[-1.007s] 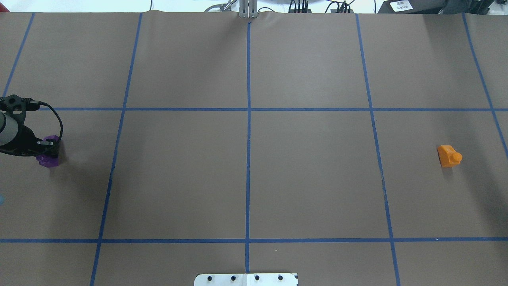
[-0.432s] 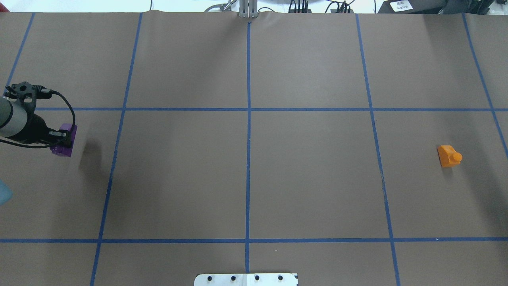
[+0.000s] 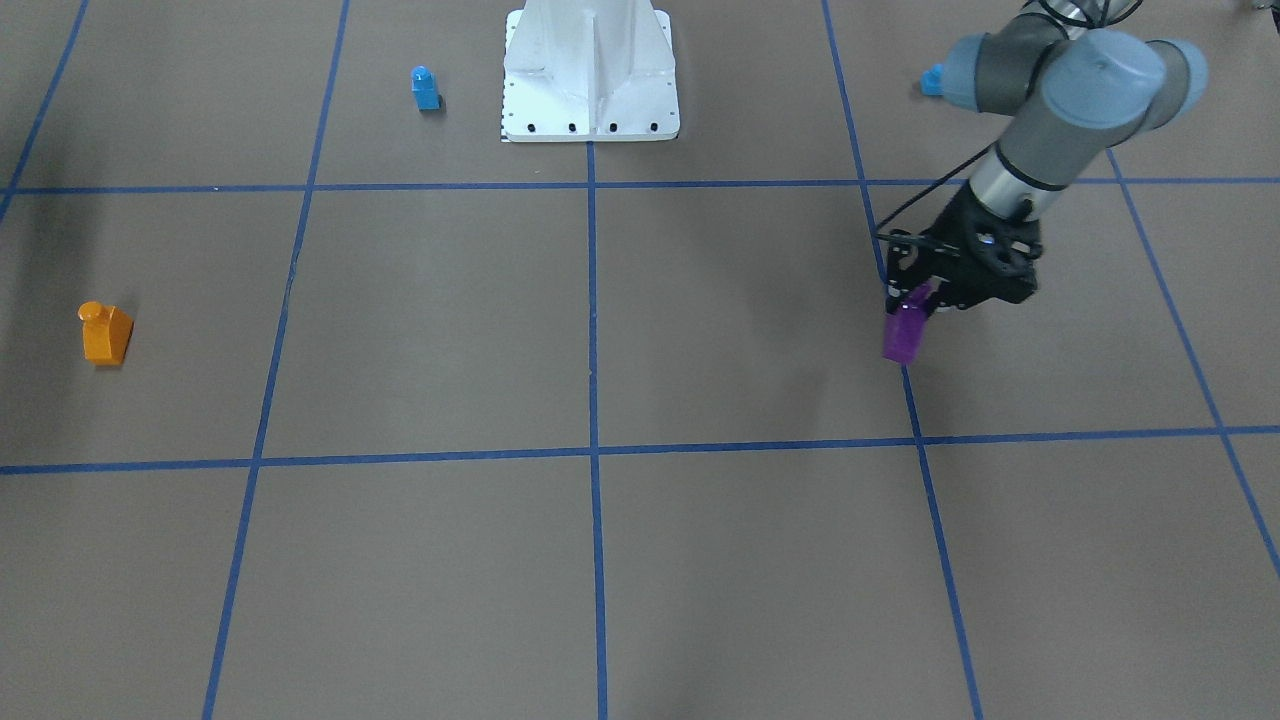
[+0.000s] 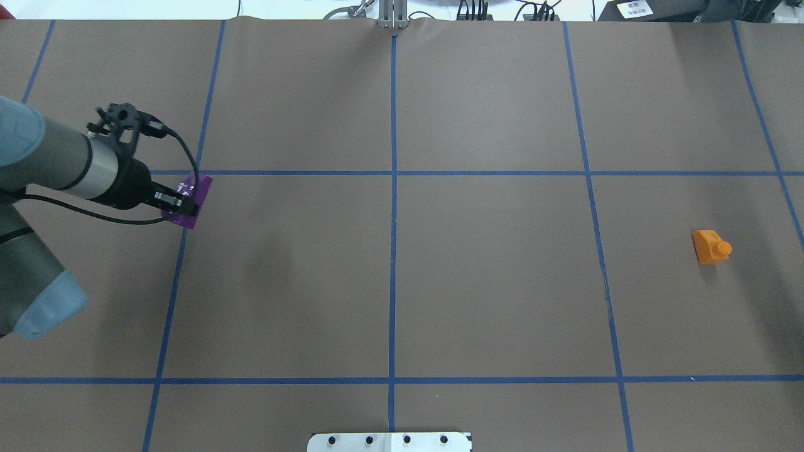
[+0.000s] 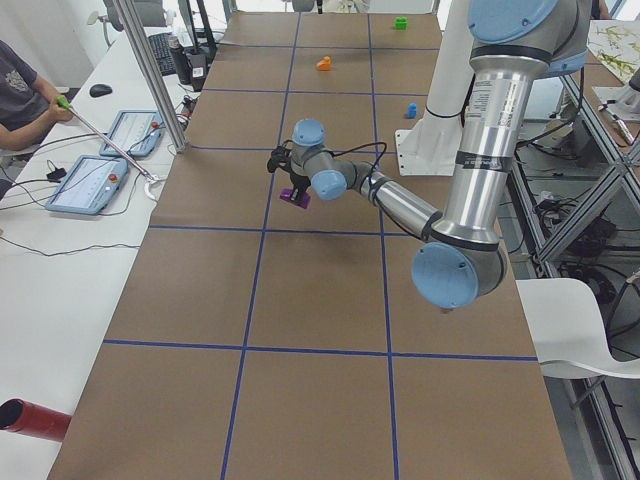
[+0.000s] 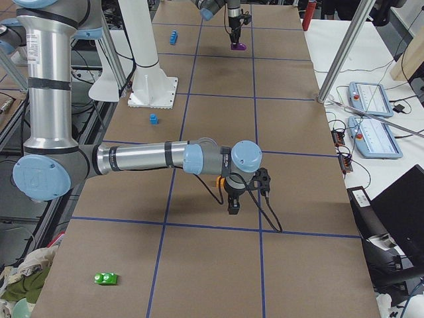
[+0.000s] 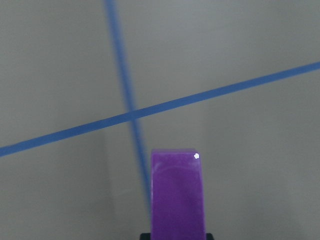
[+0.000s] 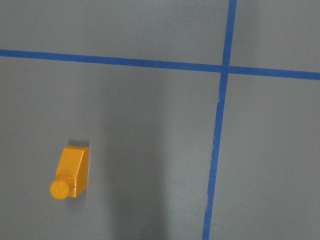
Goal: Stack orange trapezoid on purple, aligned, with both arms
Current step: 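Carry the purple block with the left gripper toward the table center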
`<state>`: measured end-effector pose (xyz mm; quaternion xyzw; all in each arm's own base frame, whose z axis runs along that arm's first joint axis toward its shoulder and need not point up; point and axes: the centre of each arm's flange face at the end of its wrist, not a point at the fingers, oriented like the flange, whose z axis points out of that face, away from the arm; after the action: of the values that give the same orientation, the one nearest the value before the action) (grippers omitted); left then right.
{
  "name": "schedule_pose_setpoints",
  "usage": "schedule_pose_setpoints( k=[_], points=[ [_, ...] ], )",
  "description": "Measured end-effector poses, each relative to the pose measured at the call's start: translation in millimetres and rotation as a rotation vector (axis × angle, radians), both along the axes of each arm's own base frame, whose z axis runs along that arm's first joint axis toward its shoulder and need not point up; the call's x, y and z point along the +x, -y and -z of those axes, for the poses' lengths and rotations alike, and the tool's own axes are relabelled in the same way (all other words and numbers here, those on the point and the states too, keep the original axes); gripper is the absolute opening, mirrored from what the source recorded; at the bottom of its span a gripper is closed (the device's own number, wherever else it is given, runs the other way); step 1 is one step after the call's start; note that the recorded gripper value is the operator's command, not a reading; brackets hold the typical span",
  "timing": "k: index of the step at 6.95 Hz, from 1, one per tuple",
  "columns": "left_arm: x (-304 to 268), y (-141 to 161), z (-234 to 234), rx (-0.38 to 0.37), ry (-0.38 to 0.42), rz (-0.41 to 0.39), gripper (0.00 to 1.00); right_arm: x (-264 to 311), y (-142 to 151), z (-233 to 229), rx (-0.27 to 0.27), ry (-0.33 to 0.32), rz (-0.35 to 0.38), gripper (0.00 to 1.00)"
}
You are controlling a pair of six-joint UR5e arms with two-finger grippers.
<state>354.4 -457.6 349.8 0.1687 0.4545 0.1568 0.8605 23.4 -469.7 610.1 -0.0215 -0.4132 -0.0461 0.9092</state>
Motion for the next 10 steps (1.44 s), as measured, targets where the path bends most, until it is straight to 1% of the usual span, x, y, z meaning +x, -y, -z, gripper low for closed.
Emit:
schedule_pose_setpoints(
  k=[1,2,3,5,6,7,10],
  points=[
    [43.6,-6.2,55.3,0.084,0.008,-0.073,0.00,-6.9,1.5,-1.1,-0.026,-0.004,-0.007,1.00],
    [83.9,-14.2,115.1,0.170,0.040,-0.145,0.00,-11.2,3.5,-0.2,-0.055,-0.008,-0.026,1.00],
    [123.3,-22.3,164.3,0.224,0.068,-0.187,0.00,-14.3,6.8,3.5,-0.077,-0.010,-0.054,1.00],
    [201.0,-17.0,225.6,0.273,0.107,-0.209,0.00,-34.7,18.3,10.6,-0.092,-0.008,-0.127,1.00],
    [229.6,-6.2,238.2,0.282,0.121,-0.205,0.00,-49.7,22.4,9.3,-0.095,-0.002,-0.154,1.00],
    [246.2,3.7,235.2,0.286,0.135,-0.194,0.00,-62.5,24.8,10.4,-0.099,0.004,-0.171,1.00],
    [266.9,27.4,203.3,0.259,0.197,-0.172,0.00,-98.5,34.7,31.7,-0.118,0.018,-0.183,1.00]
  ],
)
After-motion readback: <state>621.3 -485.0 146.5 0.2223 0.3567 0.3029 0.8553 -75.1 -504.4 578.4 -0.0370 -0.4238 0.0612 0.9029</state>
